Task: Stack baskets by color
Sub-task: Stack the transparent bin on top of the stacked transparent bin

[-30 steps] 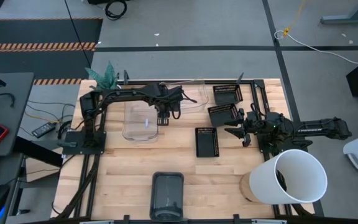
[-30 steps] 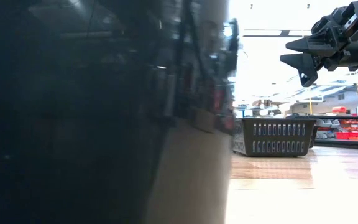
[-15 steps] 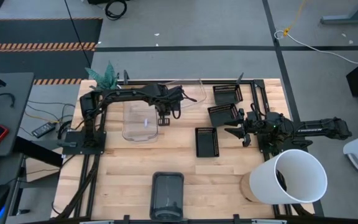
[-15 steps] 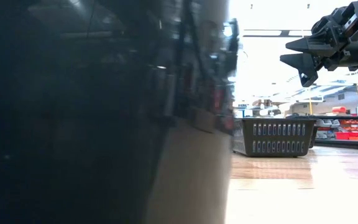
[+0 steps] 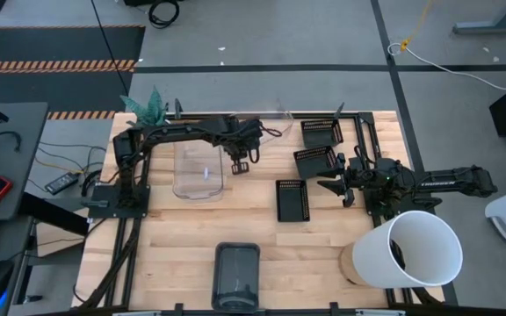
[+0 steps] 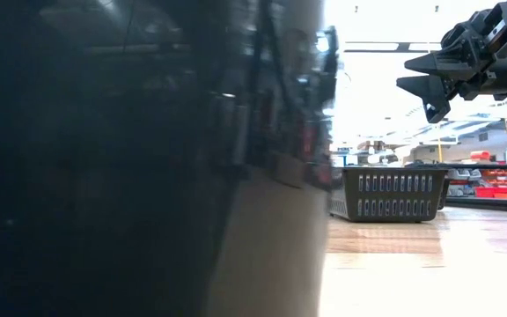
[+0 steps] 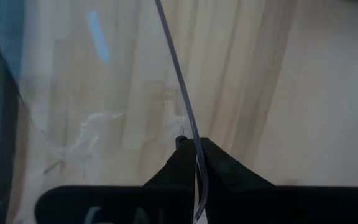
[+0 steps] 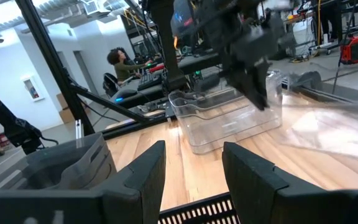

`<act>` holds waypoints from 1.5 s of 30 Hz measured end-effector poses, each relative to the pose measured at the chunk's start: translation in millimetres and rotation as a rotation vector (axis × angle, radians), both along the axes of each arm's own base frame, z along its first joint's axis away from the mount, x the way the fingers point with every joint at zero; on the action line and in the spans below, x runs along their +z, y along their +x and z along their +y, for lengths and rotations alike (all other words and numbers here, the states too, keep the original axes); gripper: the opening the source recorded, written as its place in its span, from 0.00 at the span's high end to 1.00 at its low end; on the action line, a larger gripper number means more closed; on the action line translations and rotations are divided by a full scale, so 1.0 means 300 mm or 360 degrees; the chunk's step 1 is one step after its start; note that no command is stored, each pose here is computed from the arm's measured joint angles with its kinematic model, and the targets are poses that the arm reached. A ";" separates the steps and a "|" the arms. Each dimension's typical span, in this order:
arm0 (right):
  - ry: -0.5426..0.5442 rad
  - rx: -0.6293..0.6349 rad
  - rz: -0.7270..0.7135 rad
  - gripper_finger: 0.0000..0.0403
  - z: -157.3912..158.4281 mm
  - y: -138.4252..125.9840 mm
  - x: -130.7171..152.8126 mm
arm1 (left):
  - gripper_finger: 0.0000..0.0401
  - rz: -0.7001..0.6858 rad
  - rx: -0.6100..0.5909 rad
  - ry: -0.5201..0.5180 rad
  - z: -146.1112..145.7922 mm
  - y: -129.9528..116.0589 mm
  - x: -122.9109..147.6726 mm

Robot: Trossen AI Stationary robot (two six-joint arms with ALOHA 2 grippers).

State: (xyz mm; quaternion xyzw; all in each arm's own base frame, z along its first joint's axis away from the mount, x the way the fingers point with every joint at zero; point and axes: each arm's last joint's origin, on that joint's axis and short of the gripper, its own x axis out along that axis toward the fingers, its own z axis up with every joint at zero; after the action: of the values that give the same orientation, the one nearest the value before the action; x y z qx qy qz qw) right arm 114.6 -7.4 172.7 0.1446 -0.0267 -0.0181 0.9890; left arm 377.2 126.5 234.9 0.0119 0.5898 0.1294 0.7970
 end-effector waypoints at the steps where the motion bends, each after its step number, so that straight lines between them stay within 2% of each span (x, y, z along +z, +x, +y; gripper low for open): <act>1: 0.0000 0.0000 0.0000 0.59 0.000 0.000 0.000 | 0.98 -0.0015 0.0014 0.0000 0.001 0.004 0.021; 7: 0.0000 0.0000 -0.0001 0.59 0.000 0.000 0.000 | 0.98 -0.0227 0.0169 -0.0010 -0.004 0.037 0.172; 11: 0.0000 0.0000 0.0000 0.59 0.000 0.000 0.000 | 0.98 -0.0372 0.0346 -0.0135 -0.025 0.042 0.273; 14: 0.0001 0.0001 0.0000 0.59 0.000 0.000 0.000 | 0.98 -0.0359 0.0398 -0.0218 -0.071 0.033 0.329; 17: 0.0000 0.0000 0.0000 0.59 0.000 0.000 0.000 | 0.98 -0.0342 0.0368 -0.0242 -0.141 0.032 0.372; 20: 0.0000 0.0000 0.0000 0.59 0.000 0.000 0.000 | 0.98 -0.0303 0.0277 -0.0211 -0.235 0.031 0.395; 26: 0.0001 0.0000 0.0000 0.59 0.000 0.000 0.000 | 0.98 -0.0387 0.0204 -0.0134 -0.445 -0.004 0.457; 33: 0.0000 0.0001 -0.0001 0.59 0.000 0.000 0.000 | 0.98 -0.0208 0.0303 0.0014 -0.655 -0.116 0.453; 38: 0.0000 0.0000 0.0000 0.59 0.000 0.000 0.000 | 0.98 -0.0183 0.0394 0.0071 -0.760 -0.183 0.456; 45: 0.0000 0.0001 -0.0001 0.59 0.000 0.000 0.000 | 0.98 -0.0297 0.0535 0.0034 -0.834 -0.215 0.463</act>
State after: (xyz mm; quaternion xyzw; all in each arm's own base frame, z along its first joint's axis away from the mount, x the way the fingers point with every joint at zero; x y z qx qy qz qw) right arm 114.6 -7.4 172.8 0.1448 -0.0270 -0.0179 0.9889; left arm 312.7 -123.8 373.7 -0.0904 0.5055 0.2676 0.8153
